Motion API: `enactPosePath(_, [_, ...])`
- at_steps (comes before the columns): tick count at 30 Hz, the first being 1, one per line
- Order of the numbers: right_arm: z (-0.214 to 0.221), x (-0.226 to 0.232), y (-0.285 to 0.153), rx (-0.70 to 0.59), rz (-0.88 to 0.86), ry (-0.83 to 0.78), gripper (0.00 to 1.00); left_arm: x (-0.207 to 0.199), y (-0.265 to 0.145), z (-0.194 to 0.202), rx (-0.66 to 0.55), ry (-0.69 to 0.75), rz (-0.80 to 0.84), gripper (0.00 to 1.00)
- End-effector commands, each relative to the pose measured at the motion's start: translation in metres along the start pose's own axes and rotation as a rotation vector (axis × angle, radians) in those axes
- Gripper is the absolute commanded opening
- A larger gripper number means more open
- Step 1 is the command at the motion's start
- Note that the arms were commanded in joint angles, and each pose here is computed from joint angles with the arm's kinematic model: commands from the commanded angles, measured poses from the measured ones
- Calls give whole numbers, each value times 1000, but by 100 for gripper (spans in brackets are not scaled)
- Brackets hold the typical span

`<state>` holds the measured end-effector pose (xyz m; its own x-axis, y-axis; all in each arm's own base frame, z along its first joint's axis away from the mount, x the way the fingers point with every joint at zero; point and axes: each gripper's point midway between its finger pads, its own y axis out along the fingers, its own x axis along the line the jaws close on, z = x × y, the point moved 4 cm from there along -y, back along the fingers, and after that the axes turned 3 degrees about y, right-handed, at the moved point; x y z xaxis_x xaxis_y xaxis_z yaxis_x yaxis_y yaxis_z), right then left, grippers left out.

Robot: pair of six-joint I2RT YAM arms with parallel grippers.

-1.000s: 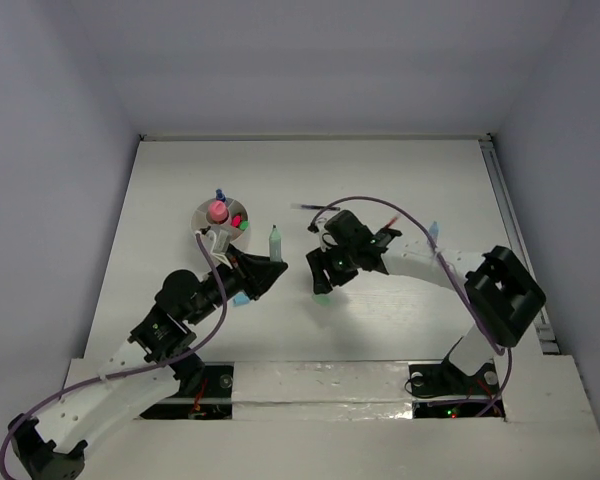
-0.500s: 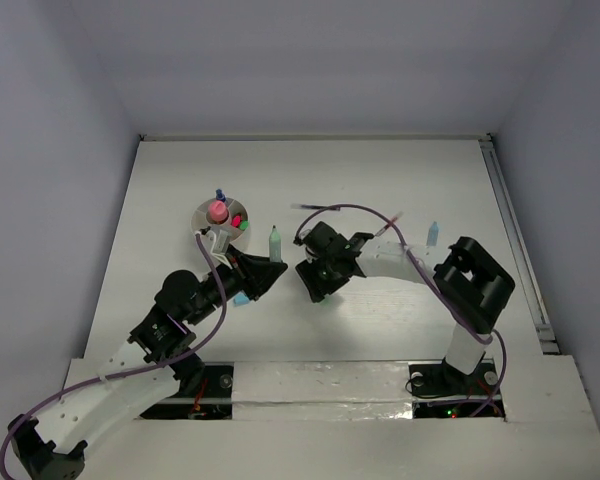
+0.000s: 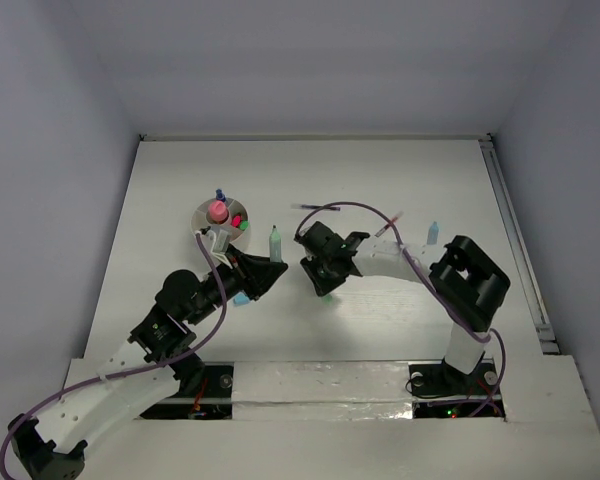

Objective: Sort the stationery into containers
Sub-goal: Close the pen cap on the pen.

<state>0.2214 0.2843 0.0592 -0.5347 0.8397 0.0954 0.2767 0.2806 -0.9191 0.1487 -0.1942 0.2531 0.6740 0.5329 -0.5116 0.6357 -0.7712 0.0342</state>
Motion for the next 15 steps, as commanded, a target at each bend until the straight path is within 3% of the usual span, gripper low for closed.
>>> enactPosePath(1, [-4,-3,-7,-50,34,10,13,-8,0,-16,-60,-1,32,0])
enactPosePath(8, [-63,0,-64,-340,15,85,8,-9,6,-2,-35,-48,76,0])
enactPosePath(15, [-139,-19,-176,-838,-20,306,7,-6,11,13,-24,-101,112,0])
